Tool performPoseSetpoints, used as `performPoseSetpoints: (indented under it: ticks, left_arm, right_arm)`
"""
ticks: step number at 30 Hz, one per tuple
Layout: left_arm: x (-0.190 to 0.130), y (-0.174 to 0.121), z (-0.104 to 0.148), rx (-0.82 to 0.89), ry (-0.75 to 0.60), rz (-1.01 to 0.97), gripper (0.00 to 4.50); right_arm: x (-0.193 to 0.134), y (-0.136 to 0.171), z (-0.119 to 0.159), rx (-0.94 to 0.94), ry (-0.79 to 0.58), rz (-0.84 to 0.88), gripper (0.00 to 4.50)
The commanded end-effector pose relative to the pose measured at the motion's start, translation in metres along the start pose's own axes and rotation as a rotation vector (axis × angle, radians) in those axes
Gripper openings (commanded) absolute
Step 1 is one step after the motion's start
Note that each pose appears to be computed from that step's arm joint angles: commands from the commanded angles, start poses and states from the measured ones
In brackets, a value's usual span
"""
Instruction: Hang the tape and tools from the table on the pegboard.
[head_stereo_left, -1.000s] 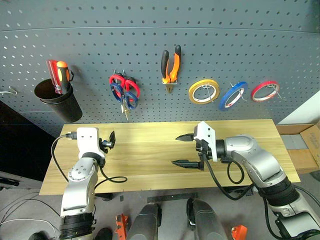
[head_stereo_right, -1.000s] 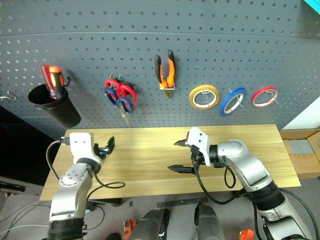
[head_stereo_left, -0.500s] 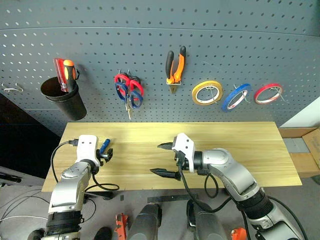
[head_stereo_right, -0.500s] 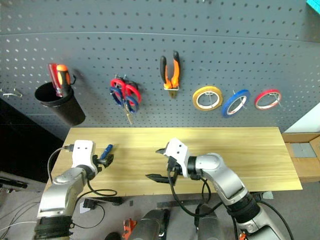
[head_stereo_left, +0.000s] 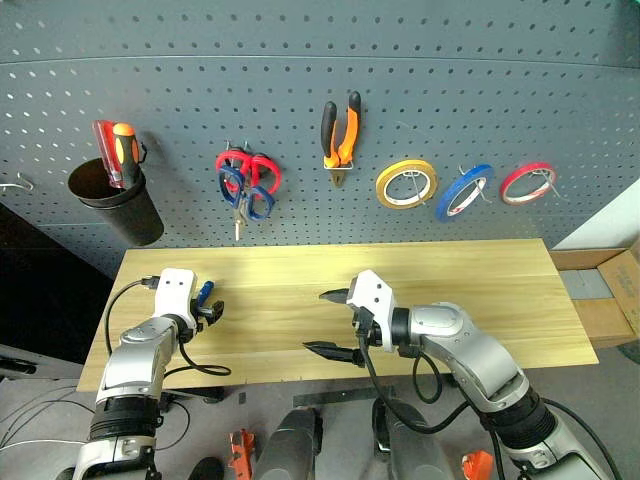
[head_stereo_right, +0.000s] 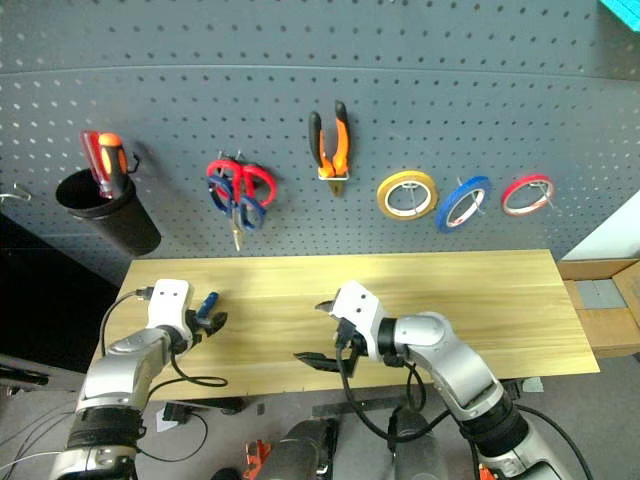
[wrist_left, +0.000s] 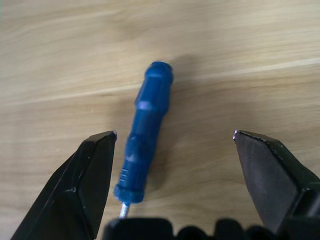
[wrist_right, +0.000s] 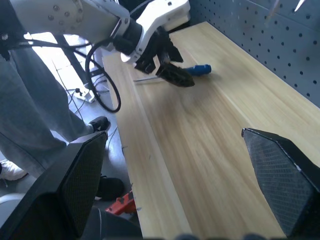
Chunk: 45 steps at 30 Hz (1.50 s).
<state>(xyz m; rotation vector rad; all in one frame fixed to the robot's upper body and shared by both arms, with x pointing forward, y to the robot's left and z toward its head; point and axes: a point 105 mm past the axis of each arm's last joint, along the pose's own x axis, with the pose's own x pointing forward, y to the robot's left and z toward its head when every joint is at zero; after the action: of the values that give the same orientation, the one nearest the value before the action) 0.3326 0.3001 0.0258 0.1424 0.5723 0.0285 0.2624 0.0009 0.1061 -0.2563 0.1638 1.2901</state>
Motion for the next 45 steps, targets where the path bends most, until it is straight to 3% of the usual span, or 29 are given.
performPoseSetpoints:
  ticks: [1, 9, 16, 19, 20, 23, 25, 30, 35, 45]
  left_arm:
    - [0.0, 0.01, -0.004, 0.02, 0.042, 0.017, 4.03]
    - [0.018, 0.0, -0.023, -0.001, 0.131, -0.009, 4.03]
    - [0.016, -0.001, -0.03, -0.006, 0.147, -0.012, 1.69]
    - [0.001, -0.004, -0.011, -0.027, 0.016, -0.048, 0.65]
    - [-0.007, -0.005, -0.005, -0.005, -0.028, -0.05, 0.52]
    - [-0.026, -0.013, 0.006, 0.027, -0.125, -0.07, 0.52]
    - [-0.048, -0.024, 0.022, 0.066, -0.261, -0.1, 0.52]
    - [-0.13, -0.054, 0.081, 0.186, -0.749, -0.002, 0.52]
    - [-0.156, -0.054, 0.114, 0.217, -0.918, 0.107, 0.52]
    - [-0.206, -0.028, 0.23, 0.319, -1.295, 0.263, 0.52]
  right_arm:
    - [-0.002, 0.004, 0.011, -0.025, -0.034, 0.002, 4.5]
    - [-0.005, 0.003, 0.013, -0.022, -0.028, -0.017, 4.5]
    - [-0.008, 0.001, 0.011, -0.023, -0.011, -0.034, 4.5]
    - [-0.008, -0.006, 0.011, -0.036, -0.012, -0.041, 4.5]
    - [-0.007, -0.008, 0.012, -0.045, -0.014, -0.038, 4.5]
    - [-0.003, -0.011, 0.016, -0.06, -0.026, -0.021, 4.5]
    - [-0.003, -0.01, 0.024, -0.062, -0.059, 0.019, 4.5]
    - [-0.016, -0.004, 0.065, -0.177, -0.183, 0.149, 4.5]
    - [-0.023, -0.008, 0.111, -0.212, -0.335, 0.172, 4.5]
    - [-0.019, -0.003, 0.123, -0.282, -0.343, 0.223, 4.5]
